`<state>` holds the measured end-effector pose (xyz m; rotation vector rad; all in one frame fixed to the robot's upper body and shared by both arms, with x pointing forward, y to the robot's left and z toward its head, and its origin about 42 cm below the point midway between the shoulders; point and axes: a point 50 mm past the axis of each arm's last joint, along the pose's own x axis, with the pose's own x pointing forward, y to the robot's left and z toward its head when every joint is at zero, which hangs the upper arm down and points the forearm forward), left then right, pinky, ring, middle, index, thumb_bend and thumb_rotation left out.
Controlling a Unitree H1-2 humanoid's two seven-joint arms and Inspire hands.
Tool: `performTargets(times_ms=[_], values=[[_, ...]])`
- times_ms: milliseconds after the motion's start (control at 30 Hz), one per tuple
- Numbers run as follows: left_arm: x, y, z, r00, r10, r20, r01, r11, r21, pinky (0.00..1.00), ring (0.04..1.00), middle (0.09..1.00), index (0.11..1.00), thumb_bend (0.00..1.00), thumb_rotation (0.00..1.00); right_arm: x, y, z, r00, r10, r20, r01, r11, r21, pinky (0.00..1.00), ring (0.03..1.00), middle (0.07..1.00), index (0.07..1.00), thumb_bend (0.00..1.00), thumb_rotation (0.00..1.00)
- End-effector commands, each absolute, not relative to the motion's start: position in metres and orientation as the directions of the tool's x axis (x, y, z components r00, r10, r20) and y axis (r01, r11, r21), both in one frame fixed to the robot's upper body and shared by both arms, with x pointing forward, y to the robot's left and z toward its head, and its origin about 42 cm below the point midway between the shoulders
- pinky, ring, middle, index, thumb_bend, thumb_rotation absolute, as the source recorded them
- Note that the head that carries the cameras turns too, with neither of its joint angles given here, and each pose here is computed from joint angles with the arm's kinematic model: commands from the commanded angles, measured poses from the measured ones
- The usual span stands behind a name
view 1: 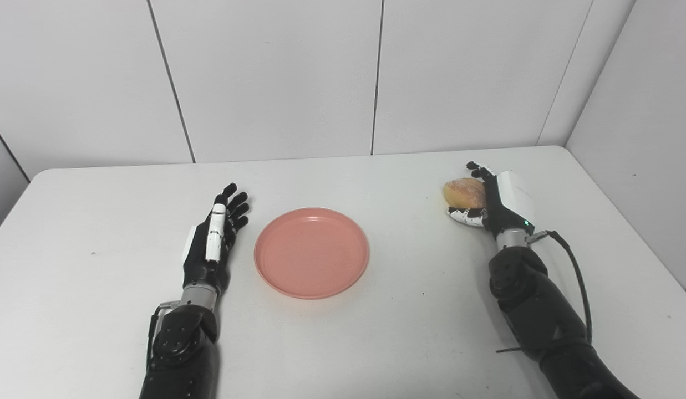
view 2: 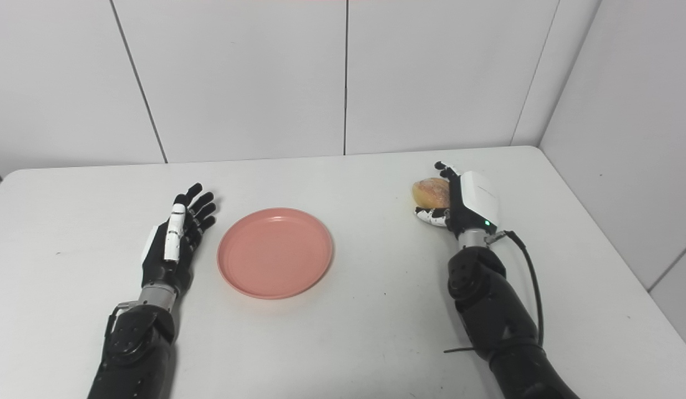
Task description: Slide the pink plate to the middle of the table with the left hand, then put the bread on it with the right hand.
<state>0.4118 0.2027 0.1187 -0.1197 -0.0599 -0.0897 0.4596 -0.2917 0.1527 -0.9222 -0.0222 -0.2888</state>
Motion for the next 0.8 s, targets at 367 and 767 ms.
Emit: performTargets(times_ms=[367, 767], values=[[0.415, 0.200, 0.124, 0.991, -0.093, 0.095, 0.102, 0.990, -0.097, 0.91, 0.900, 0.886, 0.887, 0.43, 1.00, 0.470, -0.295, 0.184, 0.938, -0.217, 0.270, 0.346, 0.588, -0.731, 0.38, 0.499, 0.589, 0.702, 0.43, 0.00], [0.412, 0.189, 0.122, 0.993, -0.086, 0.082, 0.090, 0.995, -0.053, 0.88, 0.881, 0.868, 0.870, 0.43, 1.00, 0.466, -0.283, 0.203, 0.937, -0.160, 0.311, 0.337, 0.653, -0.678, 0.38, 0.472, 0.559, 0.642, 0.46, 0.00]])
